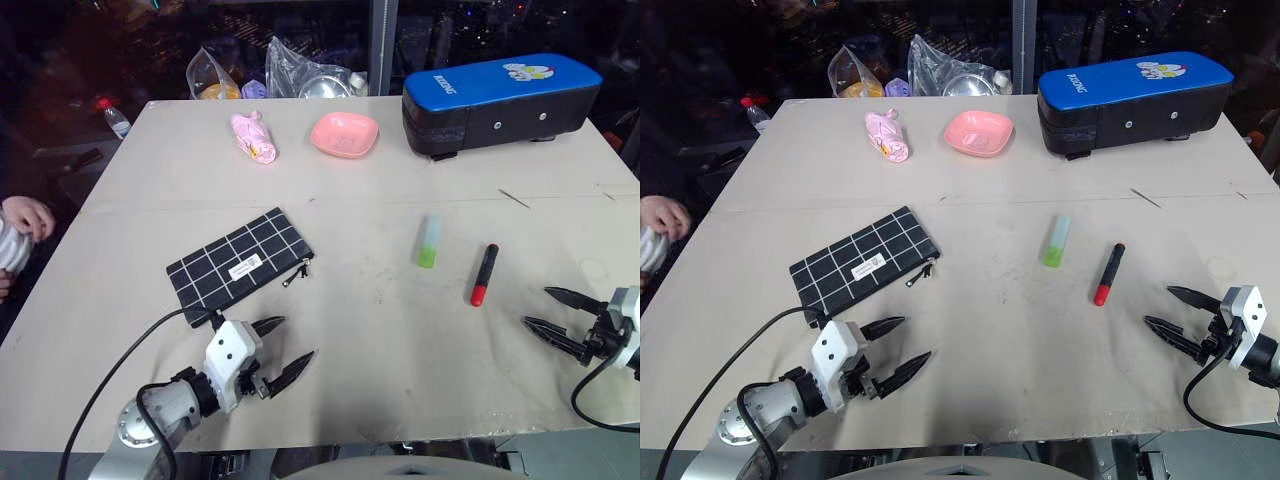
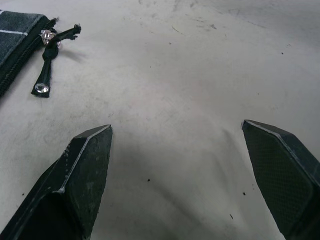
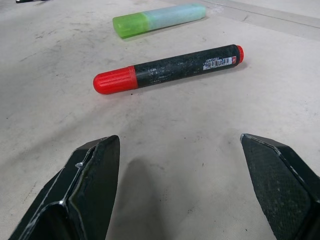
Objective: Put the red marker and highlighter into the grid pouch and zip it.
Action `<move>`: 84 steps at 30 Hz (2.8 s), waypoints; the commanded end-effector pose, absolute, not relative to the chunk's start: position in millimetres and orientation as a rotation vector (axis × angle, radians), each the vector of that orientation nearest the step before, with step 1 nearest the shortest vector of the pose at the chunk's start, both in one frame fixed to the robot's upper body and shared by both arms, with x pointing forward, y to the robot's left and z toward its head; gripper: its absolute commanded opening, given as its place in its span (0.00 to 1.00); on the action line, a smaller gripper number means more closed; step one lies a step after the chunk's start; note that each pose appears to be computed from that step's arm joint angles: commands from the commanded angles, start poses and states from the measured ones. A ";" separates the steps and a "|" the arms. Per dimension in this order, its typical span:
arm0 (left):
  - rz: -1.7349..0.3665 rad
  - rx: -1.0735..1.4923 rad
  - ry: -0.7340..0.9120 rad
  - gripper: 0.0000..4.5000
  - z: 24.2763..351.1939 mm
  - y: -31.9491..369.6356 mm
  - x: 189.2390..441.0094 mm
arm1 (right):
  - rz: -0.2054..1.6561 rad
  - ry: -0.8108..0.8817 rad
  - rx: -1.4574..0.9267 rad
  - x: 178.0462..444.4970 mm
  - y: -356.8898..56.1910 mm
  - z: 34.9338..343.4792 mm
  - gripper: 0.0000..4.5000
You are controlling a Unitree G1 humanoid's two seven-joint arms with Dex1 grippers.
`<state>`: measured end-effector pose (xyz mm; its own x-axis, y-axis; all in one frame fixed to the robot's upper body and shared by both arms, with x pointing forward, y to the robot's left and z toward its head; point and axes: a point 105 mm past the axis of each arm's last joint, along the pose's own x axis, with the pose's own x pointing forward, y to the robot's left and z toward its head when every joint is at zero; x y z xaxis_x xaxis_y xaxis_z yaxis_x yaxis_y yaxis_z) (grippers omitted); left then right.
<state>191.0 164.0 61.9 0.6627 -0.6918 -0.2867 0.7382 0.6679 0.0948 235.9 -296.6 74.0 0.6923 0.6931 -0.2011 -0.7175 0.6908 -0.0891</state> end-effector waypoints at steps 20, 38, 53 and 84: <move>-0.656 0.266 0.136 0.93 77.5 242.5 199.6 | 1.095 -0.019 -0.051 226.8 -224.6 118.6 0.87; -0.525 1.144 -0.045 0.93 117.6 345.7 217.3 | 1.244 -0.145 -0.097 243.1 -168.5 161.4 0.87; -0.722 1.377 -0.066 0.93 93.9 332.9 220.9 | 1.177 -0.164 -0.155 248.9 -171.9 159.2 0.87; -0.659 1.488 -0.227 0.93 105.3 322.4 227.3 | 1.151 -0.170 -0.134 245.3 -170.5 154.9 0.87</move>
<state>225.9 320.3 100.5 0.8002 -0.5388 -0.2632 0.2818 -0.0496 0.9582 248.1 -173.3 144.5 0.4086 0.9117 0.0429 -0.9004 0.4103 -0.1448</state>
